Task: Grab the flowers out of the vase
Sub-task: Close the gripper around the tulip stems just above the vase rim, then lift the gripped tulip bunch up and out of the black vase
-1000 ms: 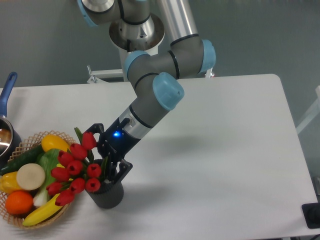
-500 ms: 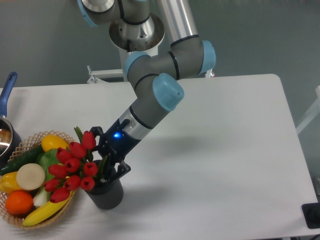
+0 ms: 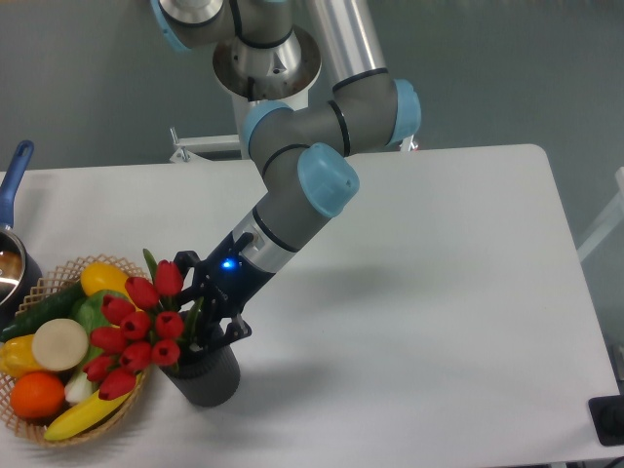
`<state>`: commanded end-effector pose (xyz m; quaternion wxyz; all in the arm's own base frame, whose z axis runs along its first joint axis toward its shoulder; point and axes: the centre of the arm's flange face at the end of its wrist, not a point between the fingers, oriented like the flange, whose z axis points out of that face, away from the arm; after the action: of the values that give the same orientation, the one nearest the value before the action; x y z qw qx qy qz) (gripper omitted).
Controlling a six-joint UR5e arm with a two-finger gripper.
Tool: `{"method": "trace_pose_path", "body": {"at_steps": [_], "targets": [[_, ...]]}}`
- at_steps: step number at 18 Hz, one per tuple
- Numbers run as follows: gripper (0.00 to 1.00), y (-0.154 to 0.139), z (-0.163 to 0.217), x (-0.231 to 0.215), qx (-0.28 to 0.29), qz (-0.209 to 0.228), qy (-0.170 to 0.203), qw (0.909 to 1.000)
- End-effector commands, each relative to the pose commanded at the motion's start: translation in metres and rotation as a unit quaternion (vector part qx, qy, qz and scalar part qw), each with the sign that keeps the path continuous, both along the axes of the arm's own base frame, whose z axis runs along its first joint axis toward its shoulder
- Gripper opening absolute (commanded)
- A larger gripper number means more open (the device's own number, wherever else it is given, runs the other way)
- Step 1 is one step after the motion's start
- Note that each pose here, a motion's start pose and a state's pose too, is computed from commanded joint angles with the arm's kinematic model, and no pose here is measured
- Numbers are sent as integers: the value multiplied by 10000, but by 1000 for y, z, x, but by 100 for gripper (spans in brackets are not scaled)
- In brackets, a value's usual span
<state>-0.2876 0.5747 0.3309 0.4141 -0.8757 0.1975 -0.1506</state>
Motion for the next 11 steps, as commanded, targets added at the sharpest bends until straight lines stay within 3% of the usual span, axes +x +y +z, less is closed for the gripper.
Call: {"method": "trace_pose_path", "body": {"at_steps": [11], "targets": [[51, -14, 22, -5, 180, 150, -95, 9997]]}}
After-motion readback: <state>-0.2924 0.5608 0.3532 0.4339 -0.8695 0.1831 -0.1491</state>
